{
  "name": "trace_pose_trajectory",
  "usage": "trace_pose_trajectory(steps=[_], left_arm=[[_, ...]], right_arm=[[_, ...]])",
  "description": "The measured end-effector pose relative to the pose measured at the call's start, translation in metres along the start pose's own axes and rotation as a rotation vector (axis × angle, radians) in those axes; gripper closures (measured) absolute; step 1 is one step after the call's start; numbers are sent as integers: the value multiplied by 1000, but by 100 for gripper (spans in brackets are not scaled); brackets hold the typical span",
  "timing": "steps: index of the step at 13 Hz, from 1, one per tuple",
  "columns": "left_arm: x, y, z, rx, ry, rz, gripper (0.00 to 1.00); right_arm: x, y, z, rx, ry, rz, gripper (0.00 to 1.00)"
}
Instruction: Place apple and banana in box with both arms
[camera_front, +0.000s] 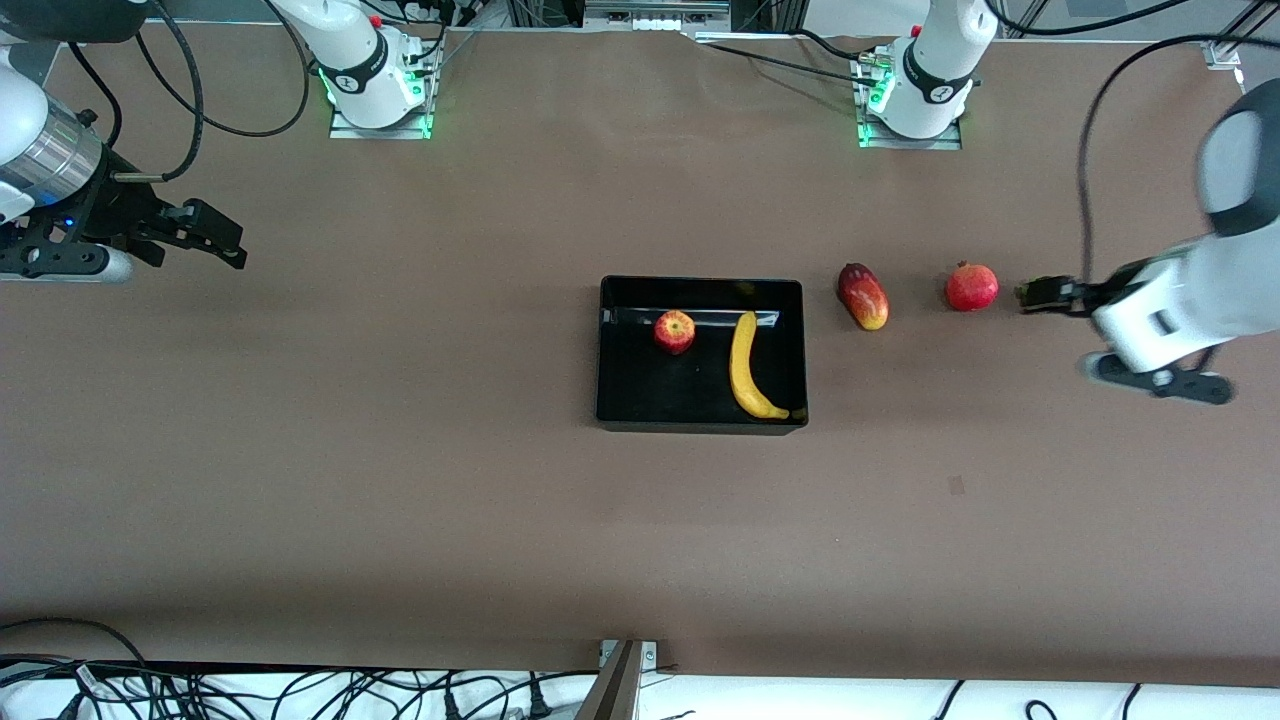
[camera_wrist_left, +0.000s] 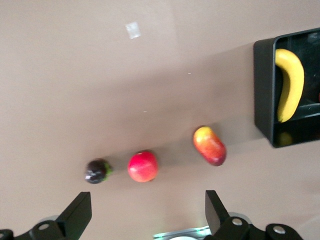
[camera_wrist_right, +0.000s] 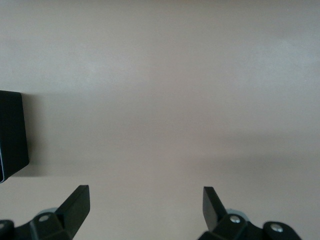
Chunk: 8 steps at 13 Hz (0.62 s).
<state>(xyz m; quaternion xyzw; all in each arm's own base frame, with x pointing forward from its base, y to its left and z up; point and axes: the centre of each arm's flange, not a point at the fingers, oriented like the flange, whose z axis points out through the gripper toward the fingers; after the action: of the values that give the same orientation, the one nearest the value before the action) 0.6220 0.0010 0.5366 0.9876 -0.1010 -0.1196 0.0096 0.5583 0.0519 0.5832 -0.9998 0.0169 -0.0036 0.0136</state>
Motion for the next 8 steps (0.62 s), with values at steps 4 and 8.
trace_pose_trajectory(steps=[4,8], left_arm=[[-41,-21,-52,25,204,-11,0],[-84,-12,-60,17,245,-17,0]], right_arm=[[0,0,0,0,1,0,0],[0,0,0,0,1,0,0]])
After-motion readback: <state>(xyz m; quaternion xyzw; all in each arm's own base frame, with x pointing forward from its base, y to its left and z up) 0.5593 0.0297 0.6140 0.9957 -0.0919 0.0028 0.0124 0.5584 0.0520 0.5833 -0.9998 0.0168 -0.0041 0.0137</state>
